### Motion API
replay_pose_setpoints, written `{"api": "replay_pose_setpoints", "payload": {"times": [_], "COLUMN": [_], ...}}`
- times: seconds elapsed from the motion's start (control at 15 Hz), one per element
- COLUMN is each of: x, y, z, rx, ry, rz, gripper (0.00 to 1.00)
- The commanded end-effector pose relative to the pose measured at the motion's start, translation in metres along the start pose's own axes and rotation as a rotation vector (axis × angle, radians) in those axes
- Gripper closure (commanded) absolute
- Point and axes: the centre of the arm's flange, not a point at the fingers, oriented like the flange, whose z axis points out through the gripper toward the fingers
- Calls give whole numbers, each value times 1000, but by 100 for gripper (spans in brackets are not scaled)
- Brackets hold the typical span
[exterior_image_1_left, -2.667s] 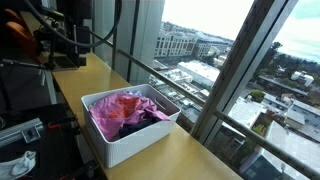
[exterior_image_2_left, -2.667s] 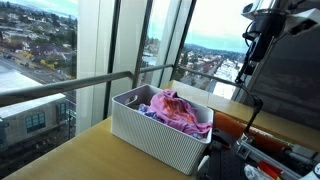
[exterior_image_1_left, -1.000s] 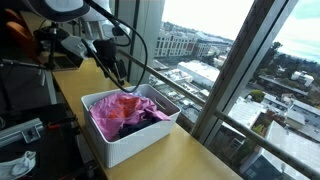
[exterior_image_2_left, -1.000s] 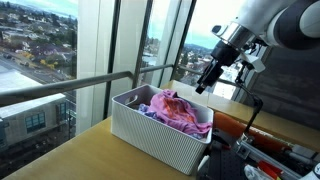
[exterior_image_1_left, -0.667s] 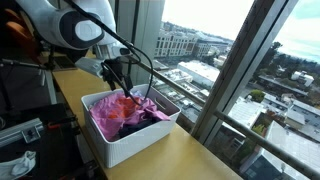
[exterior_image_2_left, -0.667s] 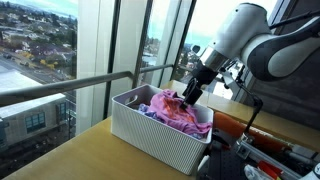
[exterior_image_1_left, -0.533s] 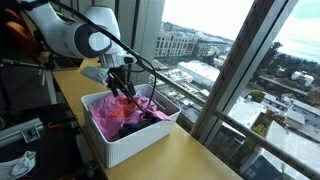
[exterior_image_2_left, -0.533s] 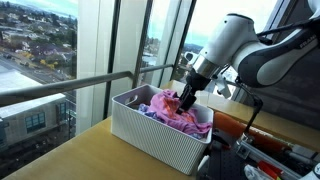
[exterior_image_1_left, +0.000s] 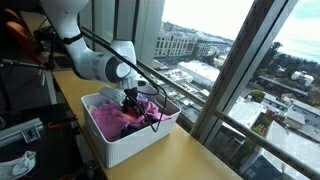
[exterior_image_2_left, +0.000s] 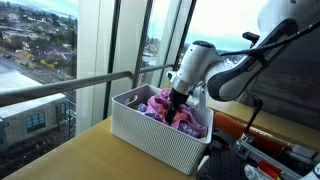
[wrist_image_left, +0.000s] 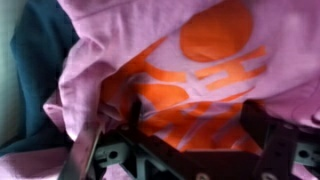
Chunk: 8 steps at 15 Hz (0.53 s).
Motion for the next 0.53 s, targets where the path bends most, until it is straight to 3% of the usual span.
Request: {"api": "replay_pose_setpoints", "payload": {"times": [0.0, 0.2, 0.4, 0.47], "x": [15, 6, 5, 7], "y": [3, 3, 2, 2], "z": [57, 102, 117, 115], "rx": [42, 125, 173, 182], "ry": [-57, -140, -182, -193], "rz": [14, 25, 15, 17], "gripper": [0, 0, 0, 25]}}
